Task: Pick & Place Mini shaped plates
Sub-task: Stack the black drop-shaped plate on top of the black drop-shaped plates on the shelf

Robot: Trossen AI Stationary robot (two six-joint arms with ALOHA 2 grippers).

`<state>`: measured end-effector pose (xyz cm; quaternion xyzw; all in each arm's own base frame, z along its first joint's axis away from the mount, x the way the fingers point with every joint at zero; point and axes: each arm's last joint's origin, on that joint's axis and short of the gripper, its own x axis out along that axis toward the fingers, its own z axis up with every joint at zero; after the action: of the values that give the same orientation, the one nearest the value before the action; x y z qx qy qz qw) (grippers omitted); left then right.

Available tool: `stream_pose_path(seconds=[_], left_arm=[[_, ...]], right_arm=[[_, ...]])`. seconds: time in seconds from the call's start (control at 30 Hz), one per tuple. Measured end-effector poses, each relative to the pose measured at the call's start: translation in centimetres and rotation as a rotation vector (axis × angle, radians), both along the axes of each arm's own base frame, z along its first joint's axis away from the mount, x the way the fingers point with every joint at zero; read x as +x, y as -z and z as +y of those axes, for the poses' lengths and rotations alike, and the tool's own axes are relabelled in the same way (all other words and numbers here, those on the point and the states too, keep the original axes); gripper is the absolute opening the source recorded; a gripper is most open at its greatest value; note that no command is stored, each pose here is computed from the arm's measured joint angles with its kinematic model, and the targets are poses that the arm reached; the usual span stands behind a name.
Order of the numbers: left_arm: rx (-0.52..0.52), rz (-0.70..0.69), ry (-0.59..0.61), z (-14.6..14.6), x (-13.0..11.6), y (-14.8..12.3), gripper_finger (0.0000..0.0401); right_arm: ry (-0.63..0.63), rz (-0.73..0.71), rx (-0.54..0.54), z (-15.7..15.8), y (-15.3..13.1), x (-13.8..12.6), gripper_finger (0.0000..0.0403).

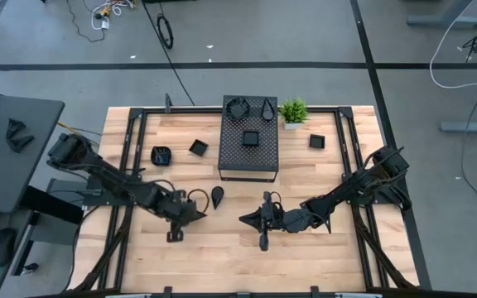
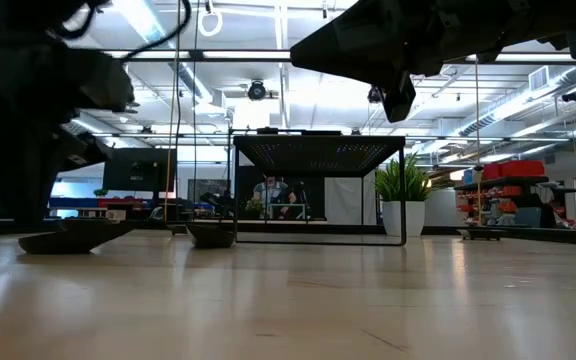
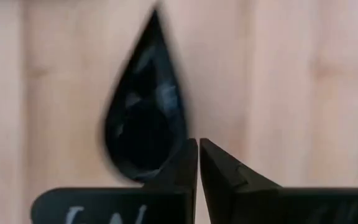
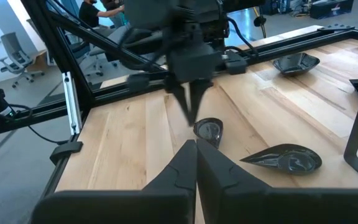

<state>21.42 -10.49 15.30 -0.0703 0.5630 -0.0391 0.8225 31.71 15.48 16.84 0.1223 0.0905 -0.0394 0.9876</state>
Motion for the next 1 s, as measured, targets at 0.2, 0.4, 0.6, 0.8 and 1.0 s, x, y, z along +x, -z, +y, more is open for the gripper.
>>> stream_pose_path(seconds=[0.2, 0.4, 0.6, 0.8, 1.0], left_arm=[[-0.062, -0.181, -0.05, -2.2, 0.6, -0.8, 0.0018], [0.02, -0.135, -0.11, -1.7, 0.5, -1.3, 0.0015], [0.301, -0.028, -0.302, 1.9, 0.0, -1.0, 0.0005], [0.242, 0.051, -0.236, 3.3, 0.4, 0.8, 0.0004], [0.177, 0.068, -0.226, 2.5, 0.0, 1.4, 0.0003]], right_arm=[[0.0, 0.0, 0.0, 0.0, 0.0, 0.0, 0.0009], [0.0, -0.004, 0.003, 0.0, 0.0, 0.0, 0.0009], [0.0, -0.008, 0.005, 0.0, -0.1, 0.0, 0.0009], [0.0, -0.01, 0.006, 0.0, -0.1, 0.0, 0.0009], [0.0, -0.013, 0.008, 0.0, -0.1, 0.0, 0.0009]])
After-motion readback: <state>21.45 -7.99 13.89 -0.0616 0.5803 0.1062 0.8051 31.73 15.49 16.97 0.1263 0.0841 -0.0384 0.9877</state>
